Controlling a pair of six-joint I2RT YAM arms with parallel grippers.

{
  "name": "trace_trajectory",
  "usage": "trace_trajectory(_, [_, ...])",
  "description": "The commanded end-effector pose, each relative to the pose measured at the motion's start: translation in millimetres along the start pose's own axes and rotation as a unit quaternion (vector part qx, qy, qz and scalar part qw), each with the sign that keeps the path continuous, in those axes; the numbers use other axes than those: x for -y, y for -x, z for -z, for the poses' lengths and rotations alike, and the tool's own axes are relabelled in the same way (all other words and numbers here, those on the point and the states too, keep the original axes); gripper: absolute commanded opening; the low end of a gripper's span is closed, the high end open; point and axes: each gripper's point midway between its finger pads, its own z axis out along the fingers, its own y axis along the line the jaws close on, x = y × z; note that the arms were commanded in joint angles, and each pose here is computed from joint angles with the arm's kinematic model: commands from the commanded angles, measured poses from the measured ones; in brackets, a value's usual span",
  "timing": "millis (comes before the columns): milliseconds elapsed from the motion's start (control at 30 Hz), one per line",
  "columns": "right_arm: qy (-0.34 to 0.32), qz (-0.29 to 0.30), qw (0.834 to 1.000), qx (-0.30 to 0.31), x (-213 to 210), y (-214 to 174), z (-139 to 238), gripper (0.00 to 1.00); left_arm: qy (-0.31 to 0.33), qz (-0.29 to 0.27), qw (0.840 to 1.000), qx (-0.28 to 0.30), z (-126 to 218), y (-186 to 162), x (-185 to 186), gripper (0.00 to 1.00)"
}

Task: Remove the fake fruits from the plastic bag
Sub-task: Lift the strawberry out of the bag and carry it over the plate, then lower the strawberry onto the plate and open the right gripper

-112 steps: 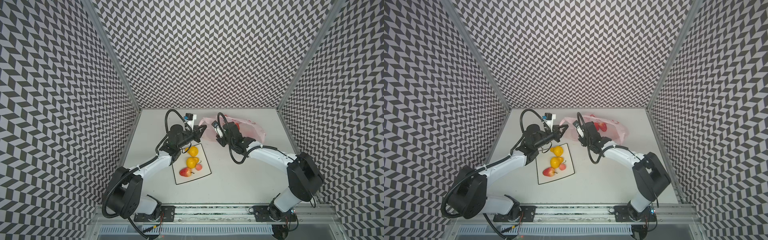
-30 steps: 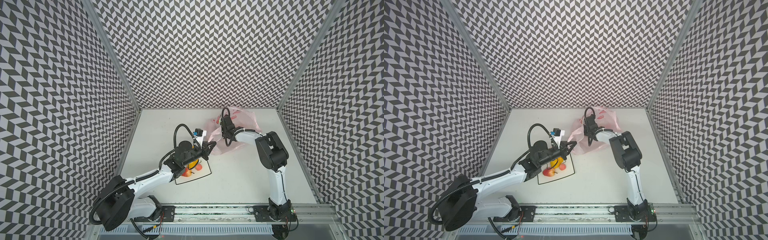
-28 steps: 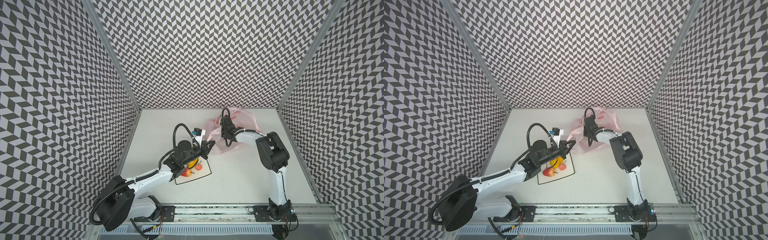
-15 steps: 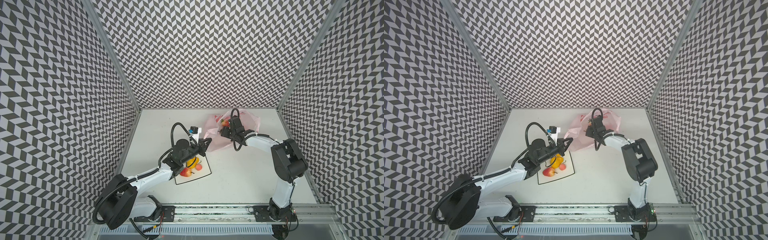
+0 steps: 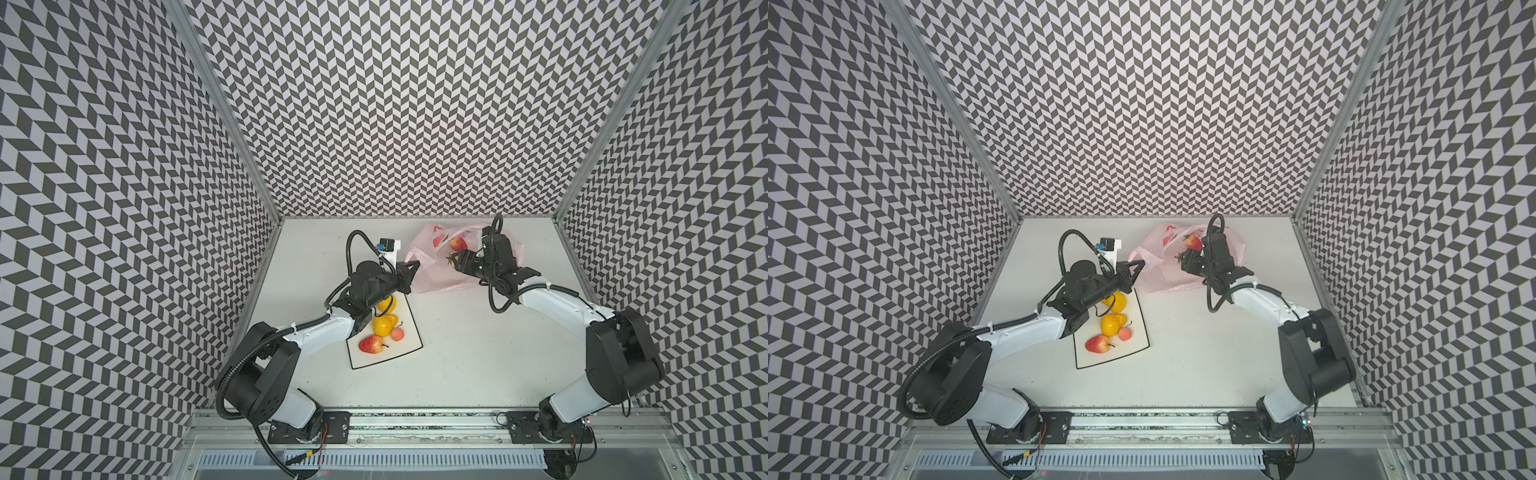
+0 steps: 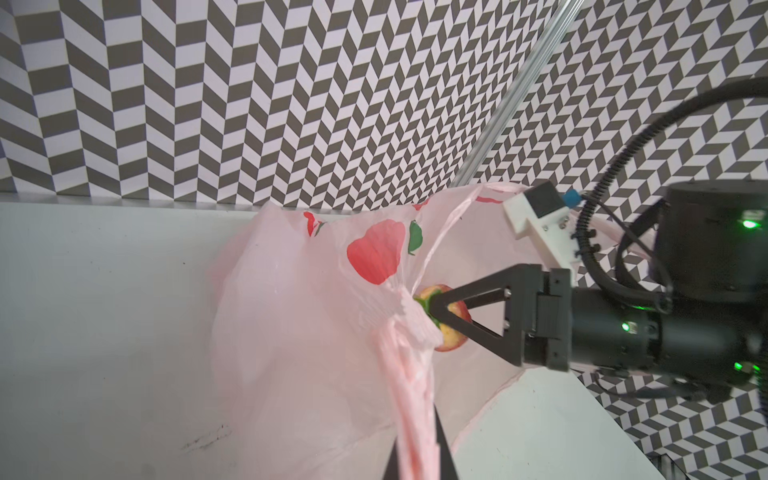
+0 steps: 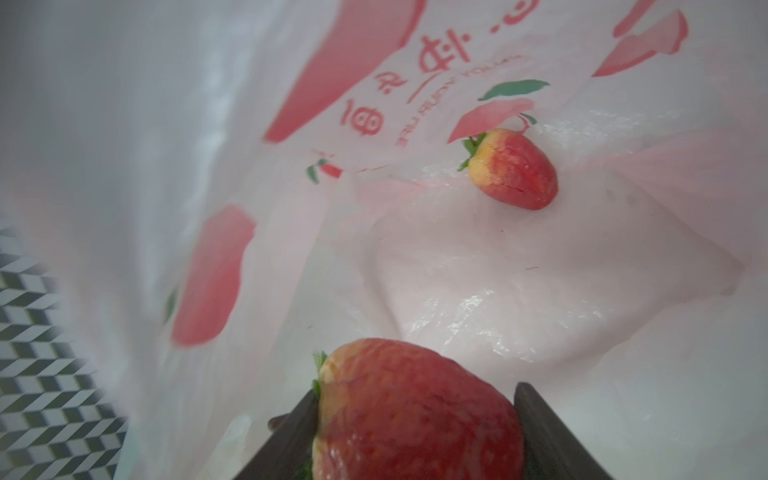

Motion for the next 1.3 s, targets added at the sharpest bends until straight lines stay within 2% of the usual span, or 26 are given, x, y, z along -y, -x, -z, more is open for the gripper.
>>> trace_trajectory(0, [0.084,0.049,0.995,0.037,-35,16,26,0.42,-0.015,-0.004,1.0,0.017,-7,18,0,0.0])
trace_trajectory(200, [0.16,0.11,0.98,0.054,-67,13,69,0.4,-0.011,-0.005,1.0,0.015,-16,26,-17,0.0])
trace_trajectory(300, [0.195,0.163,0.965,0.057,-92,0,87,0.4,-0.015,-0.005,1.0,0.01,-20,27,-21,0.0])
trace_trajectory(467, [0.236,0.284,0.928,0.042,-138,-51,103,0.4,-0.02,-0.011,1.0,0.003,-22,27,-22,0.0])
trace_trajectory(533, [0.243,0.322,0.915,0.028,-148,-79,100,0.4,-0.02,-0.013,1.0,0.003,-21,28,-23,0.0])
trace_trajectory(733, [0.253,0.383,0.888,-0.005,-179,-143,86,0.41,-0.029,-0.026,0.999,-0.009,-19,29,-22,0.0])
trace_trajectory(1033, [0.263,0.464,0.846,0.01,-232,-190,54,0.41,-0.046,-0.088,0.994,-0.055,-20,40,-38,0.0])
trace_trajectory(1167, [0.262,0.491,0.831,0.01,-251,-201,31,0.41,-0.044,-0.099,0.992,-0.068,-20,47,-52,0.0])
trace_trajectory(1267, [0.253,0.526,0.812,-0.005,-256,-213,10,0.41,-0.037,-0.094,0.992,-0.076,-19,51,-67,0.0])
